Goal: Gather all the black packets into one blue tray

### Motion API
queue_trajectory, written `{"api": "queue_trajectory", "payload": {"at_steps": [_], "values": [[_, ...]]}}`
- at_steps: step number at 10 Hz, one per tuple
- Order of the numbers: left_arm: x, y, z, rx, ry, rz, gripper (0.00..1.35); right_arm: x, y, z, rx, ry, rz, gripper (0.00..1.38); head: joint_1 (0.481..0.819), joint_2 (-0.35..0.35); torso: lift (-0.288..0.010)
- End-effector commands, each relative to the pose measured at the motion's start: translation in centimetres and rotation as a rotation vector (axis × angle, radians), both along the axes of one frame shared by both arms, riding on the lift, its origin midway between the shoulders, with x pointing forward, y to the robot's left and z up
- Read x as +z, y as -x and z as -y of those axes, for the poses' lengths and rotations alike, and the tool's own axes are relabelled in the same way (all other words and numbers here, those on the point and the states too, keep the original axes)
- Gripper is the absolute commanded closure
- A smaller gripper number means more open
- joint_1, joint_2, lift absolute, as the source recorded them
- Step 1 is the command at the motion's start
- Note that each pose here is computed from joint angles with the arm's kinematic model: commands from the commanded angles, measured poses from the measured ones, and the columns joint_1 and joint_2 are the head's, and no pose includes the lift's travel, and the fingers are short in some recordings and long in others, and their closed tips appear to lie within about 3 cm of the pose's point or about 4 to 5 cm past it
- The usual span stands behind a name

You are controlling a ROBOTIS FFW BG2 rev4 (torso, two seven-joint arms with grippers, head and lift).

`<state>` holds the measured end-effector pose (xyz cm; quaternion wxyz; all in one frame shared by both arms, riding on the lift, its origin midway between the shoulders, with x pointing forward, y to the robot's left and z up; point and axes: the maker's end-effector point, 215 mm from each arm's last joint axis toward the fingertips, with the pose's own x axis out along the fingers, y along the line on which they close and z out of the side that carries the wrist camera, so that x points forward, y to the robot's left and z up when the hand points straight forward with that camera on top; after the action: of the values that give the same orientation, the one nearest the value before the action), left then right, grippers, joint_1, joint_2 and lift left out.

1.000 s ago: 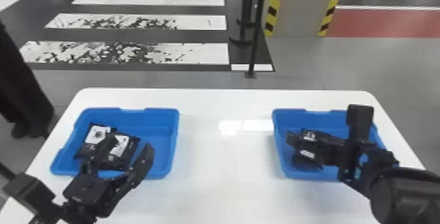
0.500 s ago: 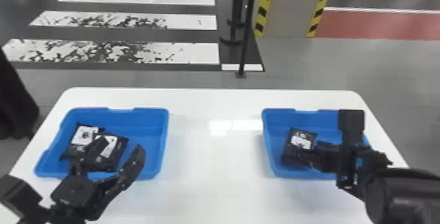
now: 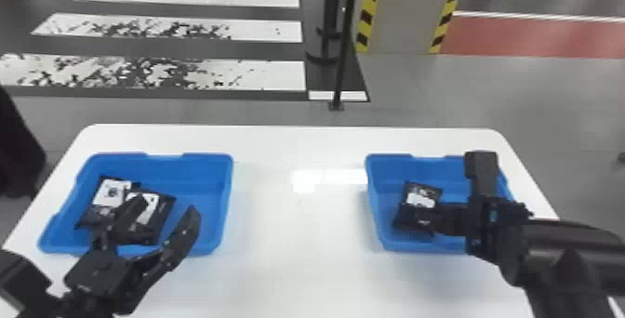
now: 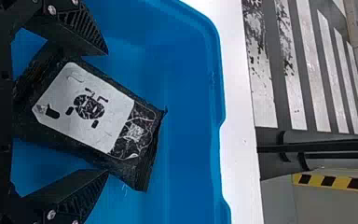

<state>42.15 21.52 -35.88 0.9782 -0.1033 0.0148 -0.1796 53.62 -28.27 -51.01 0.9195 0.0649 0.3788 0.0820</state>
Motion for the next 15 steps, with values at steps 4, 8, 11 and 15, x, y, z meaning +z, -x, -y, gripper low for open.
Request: {"api": "queue_trajectory", "payload": {"at_steps": [4,8,11,15], "values": [[-0.2,0.0,0.2,-0.003,0.006,-0.009,0.18,-1.9,1.4,0.1,-0.003,-0.011,-0.079,0.91,0.695,-0.082,-0.110],[-0.2,0.0,0.4,-0.006,0.018,-0.010,0.18,-0.4,1.5,1.1,-0.010,0.015,-0.027,1.28,0.695,-0.090,-0.110],[-0.5,0.1,0.7,-0.012,0.034,-0.022,0.18,1.0,1.9,2.0,-0.019,0.043,0.036,1.28,0.695,-0.099,-0.110],[0.6,-0.8,3.6,-0.083,0.088,-0.014,0.17,11.9,3.4,2.1,0.014,0.214,0.269,1.28,0.695,-0.133,-0.110]]}}
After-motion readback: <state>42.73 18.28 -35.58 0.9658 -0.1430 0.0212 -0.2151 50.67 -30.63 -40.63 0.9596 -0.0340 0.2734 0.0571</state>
